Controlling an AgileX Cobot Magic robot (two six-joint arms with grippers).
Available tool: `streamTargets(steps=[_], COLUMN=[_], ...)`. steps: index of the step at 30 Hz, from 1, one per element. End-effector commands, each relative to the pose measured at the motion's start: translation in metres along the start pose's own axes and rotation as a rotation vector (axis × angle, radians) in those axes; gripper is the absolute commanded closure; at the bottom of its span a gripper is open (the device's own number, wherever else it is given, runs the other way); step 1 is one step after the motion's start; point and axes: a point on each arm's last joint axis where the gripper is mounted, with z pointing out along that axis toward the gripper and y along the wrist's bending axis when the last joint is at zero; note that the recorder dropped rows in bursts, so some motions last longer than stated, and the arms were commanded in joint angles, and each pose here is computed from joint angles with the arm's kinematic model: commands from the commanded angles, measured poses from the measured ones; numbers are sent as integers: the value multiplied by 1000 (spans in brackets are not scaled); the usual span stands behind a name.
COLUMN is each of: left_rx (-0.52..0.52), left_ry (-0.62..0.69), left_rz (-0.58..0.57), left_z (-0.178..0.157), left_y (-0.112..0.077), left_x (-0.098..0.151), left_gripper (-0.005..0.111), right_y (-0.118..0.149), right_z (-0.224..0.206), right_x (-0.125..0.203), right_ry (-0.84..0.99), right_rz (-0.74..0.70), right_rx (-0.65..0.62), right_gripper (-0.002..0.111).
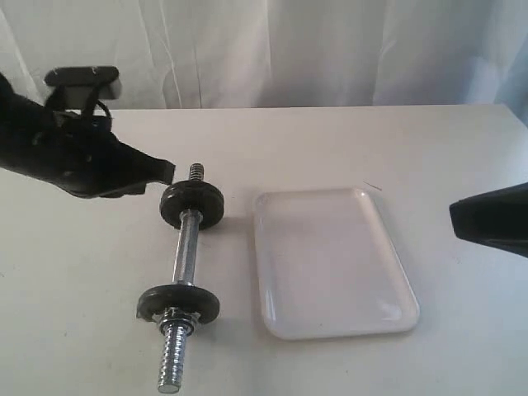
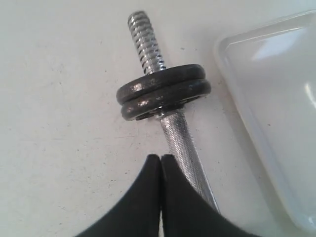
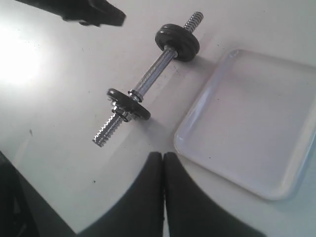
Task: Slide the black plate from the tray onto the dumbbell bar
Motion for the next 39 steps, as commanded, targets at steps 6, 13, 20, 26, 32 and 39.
streamTargets(steps=[6,13,20,26,32,39], left_rx=[96,85,41,41,-30,-190], left_ry=[-406,-523,-366,-363,-396,-459], left_rz=[112,165,193,193,164,28], left_z=[-135,-156,-152,-152,-153,-138], left_y=[3,22,28,28,36,55], left_x=[60,133,152,153,157,192], left_gripper=[107,107,107,107,107,107], right_y=[18,21,12,12,12,12], right_z=[-30,-34,-19,-19,-19,-19], right_x=[11,38,53,53,53,53], right_ry=[-128,-230,-180,-180,-180,-180], right_rz=[-92,-118,-61,-61,-61,-61], right_rx=[69,138,153,153,153,153], right_gripper=[108,108,108,108,108,108])
